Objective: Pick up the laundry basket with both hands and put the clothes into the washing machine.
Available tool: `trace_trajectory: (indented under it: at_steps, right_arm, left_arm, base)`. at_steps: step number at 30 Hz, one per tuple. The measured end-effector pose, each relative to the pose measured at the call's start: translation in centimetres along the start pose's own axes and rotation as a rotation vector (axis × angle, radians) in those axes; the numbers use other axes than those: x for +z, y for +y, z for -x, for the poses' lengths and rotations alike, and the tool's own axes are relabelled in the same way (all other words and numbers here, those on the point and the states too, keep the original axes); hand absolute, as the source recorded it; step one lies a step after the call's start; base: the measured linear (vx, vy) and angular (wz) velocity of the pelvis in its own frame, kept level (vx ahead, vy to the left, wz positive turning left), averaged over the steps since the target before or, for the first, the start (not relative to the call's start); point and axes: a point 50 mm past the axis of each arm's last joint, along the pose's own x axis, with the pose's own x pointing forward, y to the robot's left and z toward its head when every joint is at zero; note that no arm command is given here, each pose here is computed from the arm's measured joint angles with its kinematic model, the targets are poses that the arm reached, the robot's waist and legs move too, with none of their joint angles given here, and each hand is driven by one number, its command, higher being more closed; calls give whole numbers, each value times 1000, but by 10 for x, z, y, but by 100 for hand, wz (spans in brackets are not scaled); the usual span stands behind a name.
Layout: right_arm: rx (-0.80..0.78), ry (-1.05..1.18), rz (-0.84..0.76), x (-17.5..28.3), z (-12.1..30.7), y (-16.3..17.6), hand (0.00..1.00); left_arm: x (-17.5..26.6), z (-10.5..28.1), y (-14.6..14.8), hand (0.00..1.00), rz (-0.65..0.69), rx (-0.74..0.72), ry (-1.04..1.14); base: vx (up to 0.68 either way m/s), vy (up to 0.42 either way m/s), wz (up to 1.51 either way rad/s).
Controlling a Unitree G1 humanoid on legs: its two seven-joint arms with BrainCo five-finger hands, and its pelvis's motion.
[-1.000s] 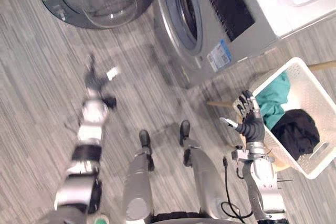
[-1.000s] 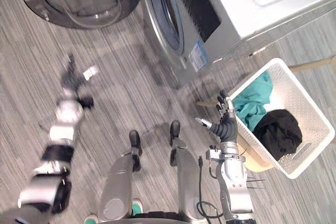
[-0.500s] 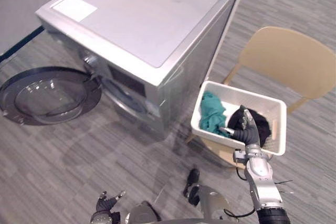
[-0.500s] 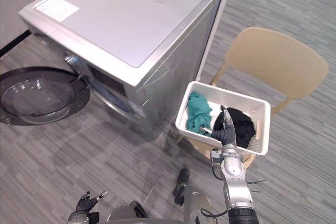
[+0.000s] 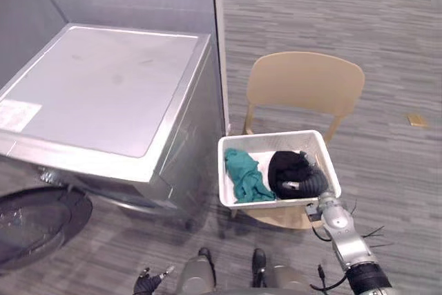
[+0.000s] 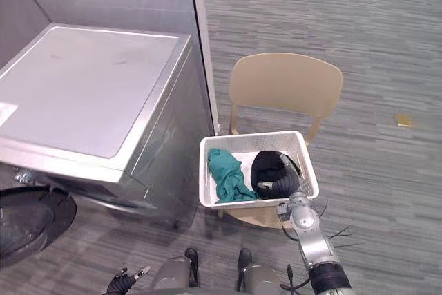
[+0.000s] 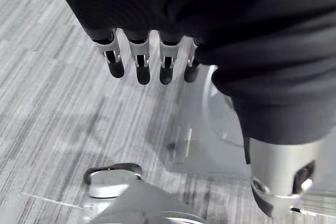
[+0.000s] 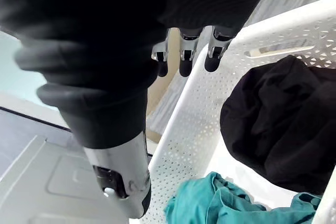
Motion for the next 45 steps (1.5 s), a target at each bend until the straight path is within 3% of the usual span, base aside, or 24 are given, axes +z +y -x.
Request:
trace_trajectory:
  at_steps: [5, 11, 15, 23, 24, 30, 35, 39, 45]
  right_arm:
    - [-72, -132, 119, 61, -54, -38, 0]
    - [-201, -136, 216, 93, -79, -90, 0]
    - [-302, -78, 248, 101, -86, -123, 0]
    - [-330, -83, 350, 122, -93, -127, 0]
    - [-329, -97, 379, 128, -94, -125, 100]
    - [-273, -162, 524, 145, -98, -107, 100]
    - [-241, -211, 485, 160, -101, -89, 100]
    - [-221, -243, 343, 154, -94, -77, 100]
    - [-325, -344, -32, 134, -53, -70, 100]
  left_arm:
    - [43, -8, -4, 0, 59, 3, -124]
    - [49, -8, -5, 0, 63, 7, -153]
    - [83, -7, -21, 0, 100, -28, -261]
    - [135, 4, -43, 0, 189, -85, -439]
    - [139, 5, -44, 0, 194, -88, -449]
    - [172, 10, -47, 0, 215, -98, -540]
    - [185, 13, -47, 0, 224, -92, -574]
    - [184, 13, -48, 0, 225, -93, -568]
    - [169, 8, -42, 0, 216, -71, -519]
  base:
    - [-106, 89, 6]
    - [-5, 6, 28]
    - [13, -30, 40]
    - [-27, -40, 29]
    - [-29, -38, 18]
    - [-5, -47, 15]
    - [36, -76, 1]
    - [14, -64, -5]
    - [-19, -16, -9]
